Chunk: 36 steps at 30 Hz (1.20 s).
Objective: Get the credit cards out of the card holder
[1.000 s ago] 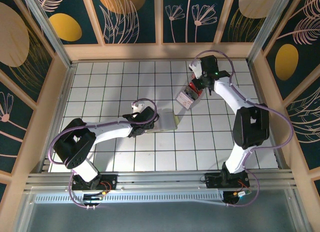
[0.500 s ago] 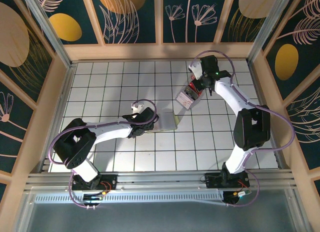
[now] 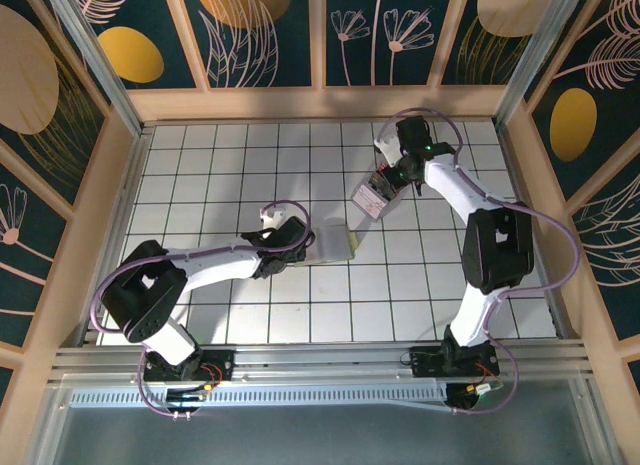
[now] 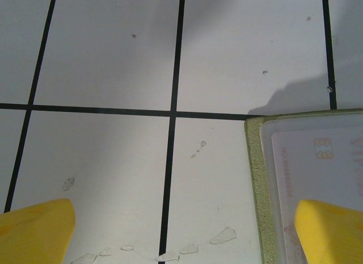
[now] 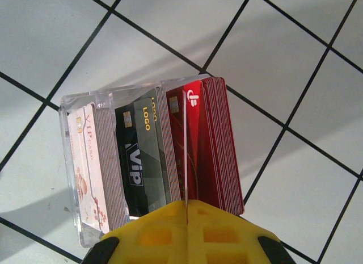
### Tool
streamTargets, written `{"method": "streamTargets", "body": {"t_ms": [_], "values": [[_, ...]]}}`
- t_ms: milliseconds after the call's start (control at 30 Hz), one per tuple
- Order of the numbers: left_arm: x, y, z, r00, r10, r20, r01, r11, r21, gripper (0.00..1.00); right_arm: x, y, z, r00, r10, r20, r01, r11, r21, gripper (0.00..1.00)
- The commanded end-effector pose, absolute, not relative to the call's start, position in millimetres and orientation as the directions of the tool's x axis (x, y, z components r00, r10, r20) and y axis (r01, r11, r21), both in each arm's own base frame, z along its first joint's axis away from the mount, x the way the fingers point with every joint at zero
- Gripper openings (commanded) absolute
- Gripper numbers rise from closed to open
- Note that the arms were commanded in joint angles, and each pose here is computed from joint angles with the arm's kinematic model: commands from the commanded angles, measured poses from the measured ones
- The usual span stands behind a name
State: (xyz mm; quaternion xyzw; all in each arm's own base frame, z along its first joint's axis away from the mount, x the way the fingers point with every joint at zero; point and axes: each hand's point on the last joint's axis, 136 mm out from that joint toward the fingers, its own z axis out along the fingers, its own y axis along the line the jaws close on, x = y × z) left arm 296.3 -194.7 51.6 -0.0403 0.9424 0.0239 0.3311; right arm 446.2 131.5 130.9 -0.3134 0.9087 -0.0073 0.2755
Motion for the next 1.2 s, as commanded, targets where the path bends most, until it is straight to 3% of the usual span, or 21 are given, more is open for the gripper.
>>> {"method": "streamTargets", "body": {"t_ms": [0, 1033, 1167], "values": [[296, -188, 55, -0.77, -0.077, -0.633, -0.113, 0.994, 0.016, 0.99, 449, 128, 131, -0.653, -0.586, -0.48, -0.575, 0.796, -0.19, 0.0], [299, -190, 53, -0.774, -0.062, -0.63, -0.109, 0.993, 0.036, 0.99, 452, 128, 105, -0.684, -0.584, -0.437, -0.598, 0.792, -0.124, 0.0], [299, -190, 54, -0.773, -0.062, -0.631, -0.108, 0.994, 0.034, 0.99, 454, 125, 110, -0.691, -0.572, -0.442, -0.577, 0.805, -0.14, 0.22]]}}
